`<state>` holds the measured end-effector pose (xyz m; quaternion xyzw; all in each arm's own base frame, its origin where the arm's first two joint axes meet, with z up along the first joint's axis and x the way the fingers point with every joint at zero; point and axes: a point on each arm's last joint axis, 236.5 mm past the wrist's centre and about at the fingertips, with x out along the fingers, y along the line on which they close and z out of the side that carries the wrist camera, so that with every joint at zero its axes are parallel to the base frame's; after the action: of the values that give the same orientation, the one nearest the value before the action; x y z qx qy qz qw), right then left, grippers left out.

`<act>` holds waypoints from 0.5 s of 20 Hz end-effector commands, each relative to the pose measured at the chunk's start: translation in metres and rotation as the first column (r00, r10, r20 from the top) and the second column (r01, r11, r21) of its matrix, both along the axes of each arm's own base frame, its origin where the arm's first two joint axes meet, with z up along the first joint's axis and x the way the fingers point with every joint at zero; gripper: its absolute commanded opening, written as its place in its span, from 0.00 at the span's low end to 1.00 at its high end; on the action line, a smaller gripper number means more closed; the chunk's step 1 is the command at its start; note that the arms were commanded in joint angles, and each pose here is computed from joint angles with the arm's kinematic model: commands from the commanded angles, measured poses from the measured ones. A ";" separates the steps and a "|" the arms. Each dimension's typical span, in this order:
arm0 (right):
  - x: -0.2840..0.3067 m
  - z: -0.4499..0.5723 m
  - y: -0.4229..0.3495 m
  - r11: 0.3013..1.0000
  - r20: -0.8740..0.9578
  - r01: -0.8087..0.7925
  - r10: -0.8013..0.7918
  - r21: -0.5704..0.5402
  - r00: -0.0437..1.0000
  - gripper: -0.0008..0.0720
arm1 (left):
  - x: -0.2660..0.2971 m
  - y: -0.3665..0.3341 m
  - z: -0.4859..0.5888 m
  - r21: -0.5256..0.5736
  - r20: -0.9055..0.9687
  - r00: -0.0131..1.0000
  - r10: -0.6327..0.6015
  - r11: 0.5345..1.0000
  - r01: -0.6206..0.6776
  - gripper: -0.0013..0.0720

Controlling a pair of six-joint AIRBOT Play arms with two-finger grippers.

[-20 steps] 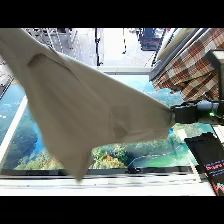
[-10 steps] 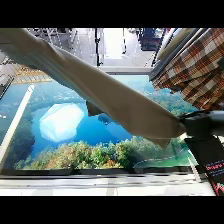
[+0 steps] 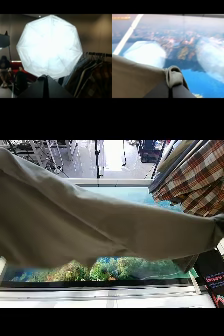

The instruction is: Fold the clothes and pants, and hang the long-sleeved shirts on hangers.

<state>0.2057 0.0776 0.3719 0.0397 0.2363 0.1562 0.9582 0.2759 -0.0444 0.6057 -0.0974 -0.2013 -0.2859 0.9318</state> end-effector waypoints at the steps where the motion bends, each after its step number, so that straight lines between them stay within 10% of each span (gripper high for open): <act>1: 0.053 -0.026 -0.007 0.993 -0.054 0.081 -0.086 -0.085 0.995 0.03 | 0.067 0.014 -0.039 -0.028 -0.125 0.991 -0.051 0.998 0.048 0.02; 10: 0.281 -0.313 0.049 0.972 -0.432 0.121 -0.199 -0.203 0.879 0.03 | 0.373 0.039 -0.422 -0.242 -0.763 0.629 -0.146 0.968 -0.069 0.02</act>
<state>0.4230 0.1156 0.1421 -0.0100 0.4540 0.0595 0.8890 0.5893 -0.0160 0.3006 -0.2770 0.1224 -0.2600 0.9169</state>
